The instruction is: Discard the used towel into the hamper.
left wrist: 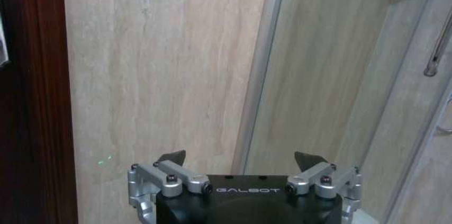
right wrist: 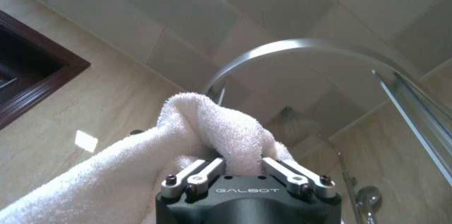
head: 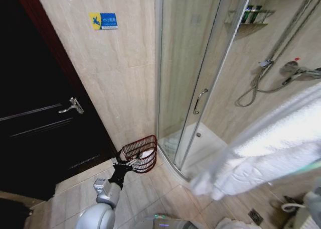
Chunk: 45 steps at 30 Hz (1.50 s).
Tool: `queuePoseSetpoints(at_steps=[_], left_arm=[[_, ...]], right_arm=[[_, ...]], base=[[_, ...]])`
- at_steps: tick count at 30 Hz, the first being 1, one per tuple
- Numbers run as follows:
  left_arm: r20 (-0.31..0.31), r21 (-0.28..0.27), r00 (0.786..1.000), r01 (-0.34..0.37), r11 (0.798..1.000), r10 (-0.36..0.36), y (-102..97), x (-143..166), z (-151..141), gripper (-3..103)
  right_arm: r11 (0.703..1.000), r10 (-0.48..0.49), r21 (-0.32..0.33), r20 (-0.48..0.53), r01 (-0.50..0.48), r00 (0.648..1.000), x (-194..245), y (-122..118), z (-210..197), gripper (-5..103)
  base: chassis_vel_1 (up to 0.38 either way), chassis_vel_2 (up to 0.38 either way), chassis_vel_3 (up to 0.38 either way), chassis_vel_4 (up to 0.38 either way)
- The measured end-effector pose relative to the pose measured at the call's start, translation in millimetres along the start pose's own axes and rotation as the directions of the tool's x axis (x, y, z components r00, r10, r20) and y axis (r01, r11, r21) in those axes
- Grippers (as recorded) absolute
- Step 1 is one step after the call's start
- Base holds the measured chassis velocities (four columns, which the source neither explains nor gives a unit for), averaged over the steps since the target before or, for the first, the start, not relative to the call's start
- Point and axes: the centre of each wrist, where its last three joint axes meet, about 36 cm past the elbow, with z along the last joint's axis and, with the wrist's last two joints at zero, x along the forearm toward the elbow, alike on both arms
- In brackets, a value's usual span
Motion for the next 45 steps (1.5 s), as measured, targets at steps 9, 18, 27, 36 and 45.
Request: queuePoseSetpoints(at_steps=[9, 18, 27, 36, 45], left_arm=[[0.000, -0.001, 1.000, 0.000, 1.000, 0.000, 0.2, 0.0, 0.0, 100], [0.000, 0.000, 1.000, 0.000, 1.000, 0.000, 0.1, 0.0, 0.0, 100], [0.000, 0.000, 1.000, 0.000, 1.000, 0.000, 0.0, 0.0, 0.0, 100], [0.000, 0.000, 1.000, 0.000, 1.000, 0.000, 0.1, 0.0, 0.0, 100], [0.000, 0.000, 1.000, 0.000, 1.000, 0.000, 0.0, 0.0, 0.0, 100]], right_arm=[[1.000, 0.002, -0.004, 0.004, -0.002, 1.000, -0.1, 1.0, 0.1, 8], [1.000, 0.012, -0.009, 0.005, -0.012, 1.000, 1.0, 2.3, 0.6, 8], [1.000, 0.001, -0.009, 0.005, -0.001, 1.000, 1.1, 2.2, 1.0, 8], [1.000, -0.001, -0.010, 0.005, 0.001, 1.000, 1.4, 2.2, 2.1, 8], [1.000, -0.005, -0.010, 0.008, 0.005, 1.000, 0.4, 1.8, 2.4, 8]], base=[[0.186, 0.069, -0.189, -0.076], [0.042, 0.018, -0.021, -0.021], [-0.037, -0.009, 0.038, 0.012], [0.059, 0.048, 0.029, 0.039], [0.069, 0.079, 0.090, 0.088]])
